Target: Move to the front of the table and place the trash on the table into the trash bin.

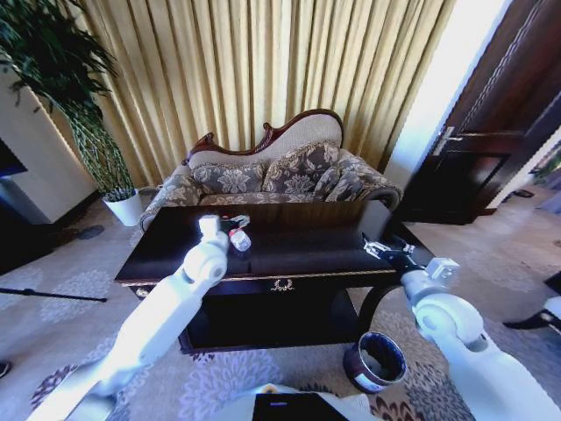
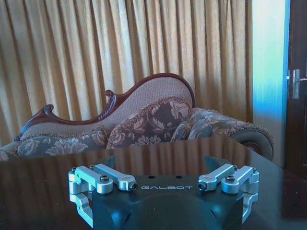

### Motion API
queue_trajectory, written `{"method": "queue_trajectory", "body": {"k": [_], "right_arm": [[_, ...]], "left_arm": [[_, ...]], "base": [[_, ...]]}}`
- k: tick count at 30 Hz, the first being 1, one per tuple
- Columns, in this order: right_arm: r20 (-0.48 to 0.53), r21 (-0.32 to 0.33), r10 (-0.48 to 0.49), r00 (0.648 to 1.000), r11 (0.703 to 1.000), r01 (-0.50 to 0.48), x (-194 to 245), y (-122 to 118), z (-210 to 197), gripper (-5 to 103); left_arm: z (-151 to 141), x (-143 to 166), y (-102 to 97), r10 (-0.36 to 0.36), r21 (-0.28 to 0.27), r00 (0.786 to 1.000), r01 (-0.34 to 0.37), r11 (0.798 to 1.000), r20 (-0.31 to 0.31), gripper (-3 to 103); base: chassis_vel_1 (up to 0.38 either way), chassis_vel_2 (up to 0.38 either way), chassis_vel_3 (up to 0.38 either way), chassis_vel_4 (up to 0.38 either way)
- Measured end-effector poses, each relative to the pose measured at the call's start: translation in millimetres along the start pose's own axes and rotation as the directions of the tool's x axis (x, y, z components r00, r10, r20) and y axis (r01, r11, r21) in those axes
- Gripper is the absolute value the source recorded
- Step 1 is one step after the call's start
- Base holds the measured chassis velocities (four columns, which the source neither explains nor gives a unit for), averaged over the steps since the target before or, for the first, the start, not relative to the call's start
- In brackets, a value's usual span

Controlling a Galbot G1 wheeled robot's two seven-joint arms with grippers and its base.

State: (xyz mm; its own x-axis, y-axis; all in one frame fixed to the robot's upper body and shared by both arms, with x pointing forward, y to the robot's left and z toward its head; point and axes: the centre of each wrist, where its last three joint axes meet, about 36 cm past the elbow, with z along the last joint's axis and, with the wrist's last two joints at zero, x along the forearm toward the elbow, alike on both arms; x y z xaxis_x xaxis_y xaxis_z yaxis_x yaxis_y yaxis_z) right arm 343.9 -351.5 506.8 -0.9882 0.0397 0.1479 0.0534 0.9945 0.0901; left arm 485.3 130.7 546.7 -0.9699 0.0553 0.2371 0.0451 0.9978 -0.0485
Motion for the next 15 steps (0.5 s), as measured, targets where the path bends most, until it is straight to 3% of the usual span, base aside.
{"method": "queue_trajectory", "body": {"k": [3,8,12,15], "right_arm": [[-0.004,-0.001,0.01,1.0,1.0,-0.01,-2.0,-3.8,2.7,100],[-0.002,-0.001,0.014,1.0,1.0,-0.014,-5.1,-7.3,4.1,100],[0.0,0.002,0.001,1.0,1.0,-0.001,-9.5,-8.4,6.6,100],[0.0,0.001,0.0,1.0,1.0,0.0,-11.3,-8.6,7.3,100]], "left_arm": [[-9.0,1.3,-24.3,-0.045,0.028,0.998,0.047,0.999,-0.053,100],[-12.1,5.1,-38.5,-0.113,0.04,0.989,0.117,0.992,-0.09,100],[-6.7,3.0,-54.4,-0.211,0.035,0.967,0.218,0.975,-0.142,100],[-6.4,4.5,-60.7,-0.235,0.042,0.956,0.246,0.968,-0.173,100]], "base": [[0.0,0.0,0.0,0.0],[0.0,0.0,0.0,0.0],[0.0,0.0,0.0,0.0],[0.0,0.0,0.0,0.0]]}}
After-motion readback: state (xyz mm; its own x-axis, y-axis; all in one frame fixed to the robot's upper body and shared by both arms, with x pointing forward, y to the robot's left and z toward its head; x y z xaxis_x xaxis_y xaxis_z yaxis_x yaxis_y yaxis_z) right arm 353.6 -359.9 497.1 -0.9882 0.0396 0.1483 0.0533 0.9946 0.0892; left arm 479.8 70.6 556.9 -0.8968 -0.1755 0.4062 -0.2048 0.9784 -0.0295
